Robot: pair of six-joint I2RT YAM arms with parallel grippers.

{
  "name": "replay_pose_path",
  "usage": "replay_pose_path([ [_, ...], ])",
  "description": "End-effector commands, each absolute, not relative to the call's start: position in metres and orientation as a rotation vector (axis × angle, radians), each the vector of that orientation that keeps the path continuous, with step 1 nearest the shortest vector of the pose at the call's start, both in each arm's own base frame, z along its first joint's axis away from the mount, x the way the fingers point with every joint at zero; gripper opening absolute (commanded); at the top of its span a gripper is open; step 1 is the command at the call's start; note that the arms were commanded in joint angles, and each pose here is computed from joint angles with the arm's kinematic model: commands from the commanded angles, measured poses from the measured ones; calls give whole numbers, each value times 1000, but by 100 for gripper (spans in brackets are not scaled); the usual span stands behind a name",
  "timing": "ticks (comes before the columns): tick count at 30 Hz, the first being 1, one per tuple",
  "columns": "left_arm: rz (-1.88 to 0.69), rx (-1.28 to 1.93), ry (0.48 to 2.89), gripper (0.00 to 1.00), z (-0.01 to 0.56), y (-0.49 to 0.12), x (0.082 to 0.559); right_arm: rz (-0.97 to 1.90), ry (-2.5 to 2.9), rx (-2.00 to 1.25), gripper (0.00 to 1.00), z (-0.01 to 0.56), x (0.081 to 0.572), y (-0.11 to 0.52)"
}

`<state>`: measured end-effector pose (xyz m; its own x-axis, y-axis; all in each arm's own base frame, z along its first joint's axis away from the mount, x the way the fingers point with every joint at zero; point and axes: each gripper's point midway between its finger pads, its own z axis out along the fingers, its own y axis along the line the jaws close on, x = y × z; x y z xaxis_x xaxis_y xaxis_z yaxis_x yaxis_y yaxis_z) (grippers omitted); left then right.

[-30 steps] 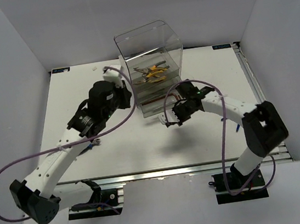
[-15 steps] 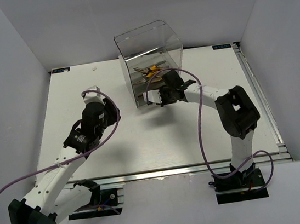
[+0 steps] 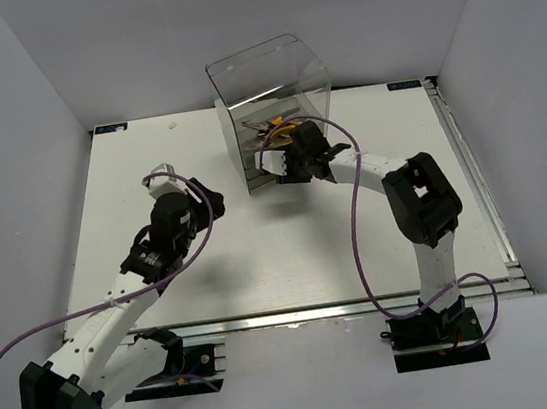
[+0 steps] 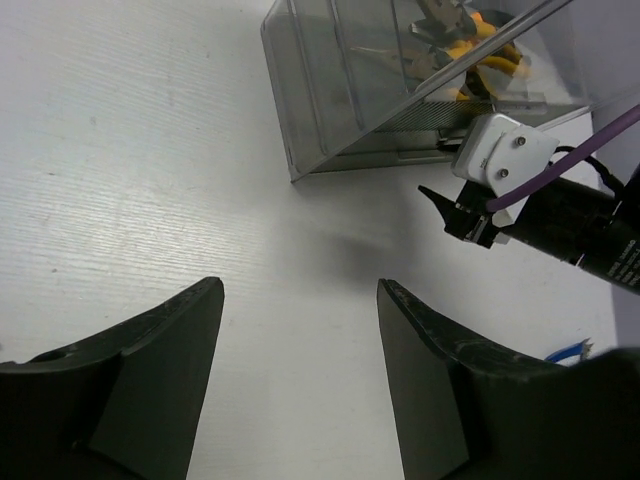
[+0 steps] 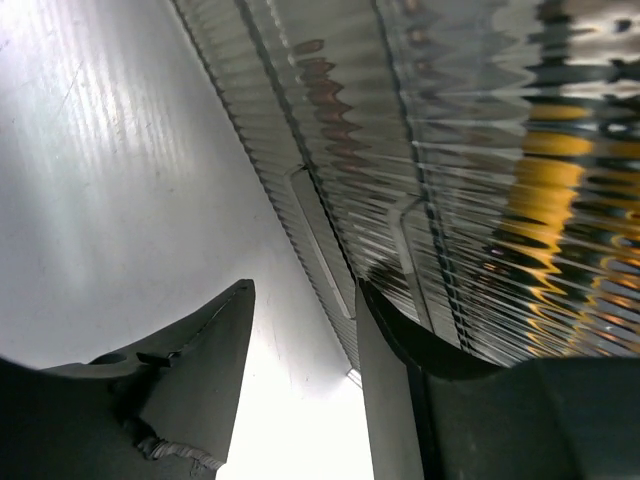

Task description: Sort the tools into containers

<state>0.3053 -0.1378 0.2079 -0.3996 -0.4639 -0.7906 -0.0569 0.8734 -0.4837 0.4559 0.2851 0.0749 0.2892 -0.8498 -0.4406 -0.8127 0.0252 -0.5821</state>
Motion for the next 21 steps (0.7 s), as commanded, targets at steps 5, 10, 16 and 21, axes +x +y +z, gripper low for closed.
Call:
replay_pose_path([
  [5, -722, -537, 1816, 74, 219, -156, 314, 87, 1515, -1577, 53, 134, 438, 289],
  [10, -835, -591, 1753, 66, 218, -164, 320, 428, 1640, -1362, 65, 160, 379, 272],
  [16, -961, -604, 1731, 63, 215, -179, 323, 793, 1849, -1082, 77, 151, 338, 257],
  [21, -1054, -621, 1731, 66, 204, -189, 320, 964, 2065, -662, 73, 134, 345, 252],
])
